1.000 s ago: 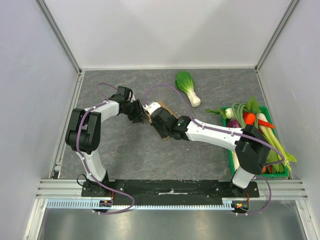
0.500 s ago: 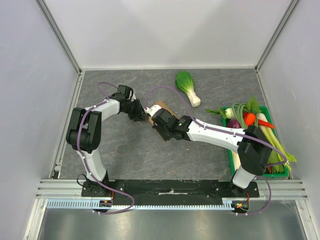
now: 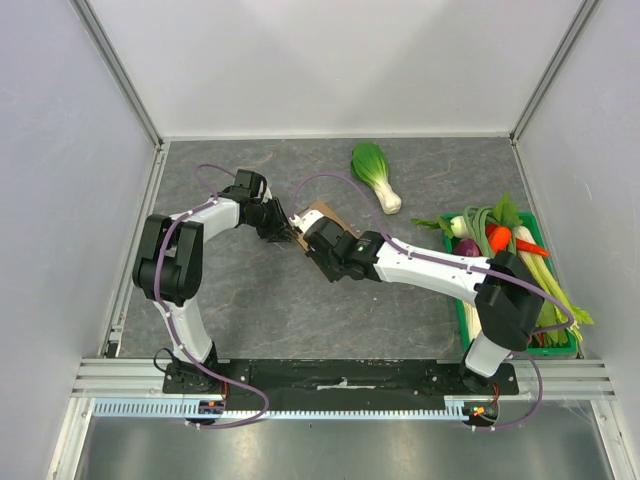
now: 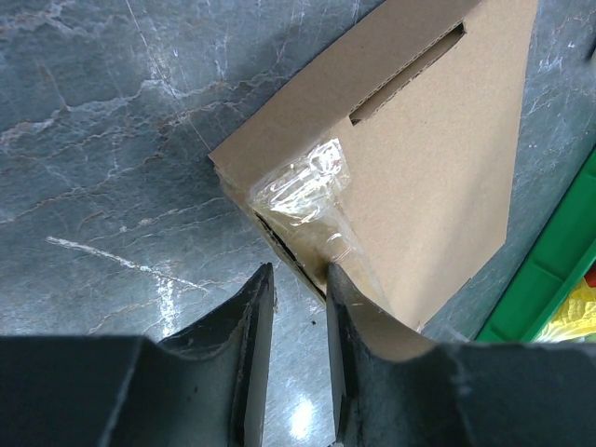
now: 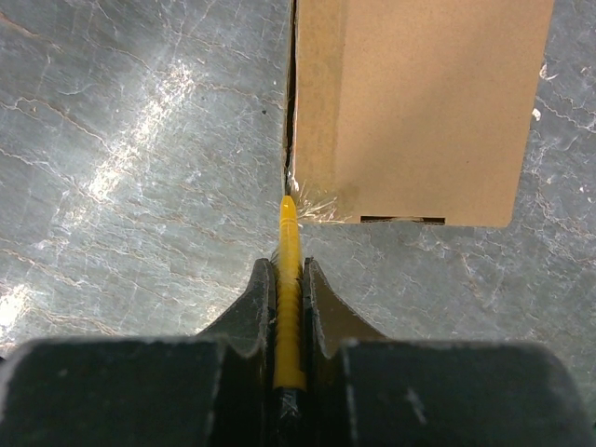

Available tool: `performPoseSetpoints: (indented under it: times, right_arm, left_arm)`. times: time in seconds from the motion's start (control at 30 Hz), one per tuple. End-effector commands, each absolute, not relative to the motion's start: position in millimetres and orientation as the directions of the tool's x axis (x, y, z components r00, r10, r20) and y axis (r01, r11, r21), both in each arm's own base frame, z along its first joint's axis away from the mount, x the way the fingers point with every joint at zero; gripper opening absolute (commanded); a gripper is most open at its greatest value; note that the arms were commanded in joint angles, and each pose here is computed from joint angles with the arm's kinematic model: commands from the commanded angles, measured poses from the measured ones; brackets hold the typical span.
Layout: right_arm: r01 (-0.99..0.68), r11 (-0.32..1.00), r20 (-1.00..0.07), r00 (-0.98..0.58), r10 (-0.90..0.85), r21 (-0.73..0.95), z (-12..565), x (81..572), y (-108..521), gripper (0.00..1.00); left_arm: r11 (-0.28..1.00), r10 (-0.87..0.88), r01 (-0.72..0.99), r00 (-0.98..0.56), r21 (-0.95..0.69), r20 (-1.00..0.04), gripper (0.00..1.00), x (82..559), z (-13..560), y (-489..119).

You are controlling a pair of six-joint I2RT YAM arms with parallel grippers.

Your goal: Unpack the express box

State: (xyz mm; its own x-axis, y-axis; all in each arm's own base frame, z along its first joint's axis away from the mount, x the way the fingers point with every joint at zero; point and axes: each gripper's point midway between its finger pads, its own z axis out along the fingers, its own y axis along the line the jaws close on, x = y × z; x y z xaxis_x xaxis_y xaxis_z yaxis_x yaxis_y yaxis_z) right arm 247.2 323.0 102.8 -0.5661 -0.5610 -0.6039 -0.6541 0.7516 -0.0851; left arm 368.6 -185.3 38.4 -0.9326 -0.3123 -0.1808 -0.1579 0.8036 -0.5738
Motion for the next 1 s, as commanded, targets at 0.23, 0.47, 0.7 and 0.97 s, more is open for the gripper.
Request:
performPoseSetpoints:
  times: [0.23,0.47,0.7,0.97]
  right_arm:
    - [-0.585,0.808,-0.713,-0.536,-0.452,-0.072,144,263,330,0.0]
    - [-0.507,0.862,-0.871,-0.431,-0.234,0.019,210,280,334,0.0]
    - [-0.541,0.841,-0.879,-0.414,-0.234,0.031,210,273,331,0.0]
    - [-0.743,0.668,-0.795,-0.434,-0.424,0.049,158,240,359,0.0]
  left_arm:
    - [0.864,-0.321,-0.194,-0.923,-0.465,-0.211,0.42,371,13,-162]
    - [0.867,-0.303,-0.164,-0.923,-0.471,-0.236,0.53,370,22,-161]
    - [0.851,-0.284,-0.079,-0.901,-0.519,-0.329,0.68,379,65,-167]
    - [0.753,-0.247,0.179,-0.815,-0.633,-0.524,0.71,434,131,-202]
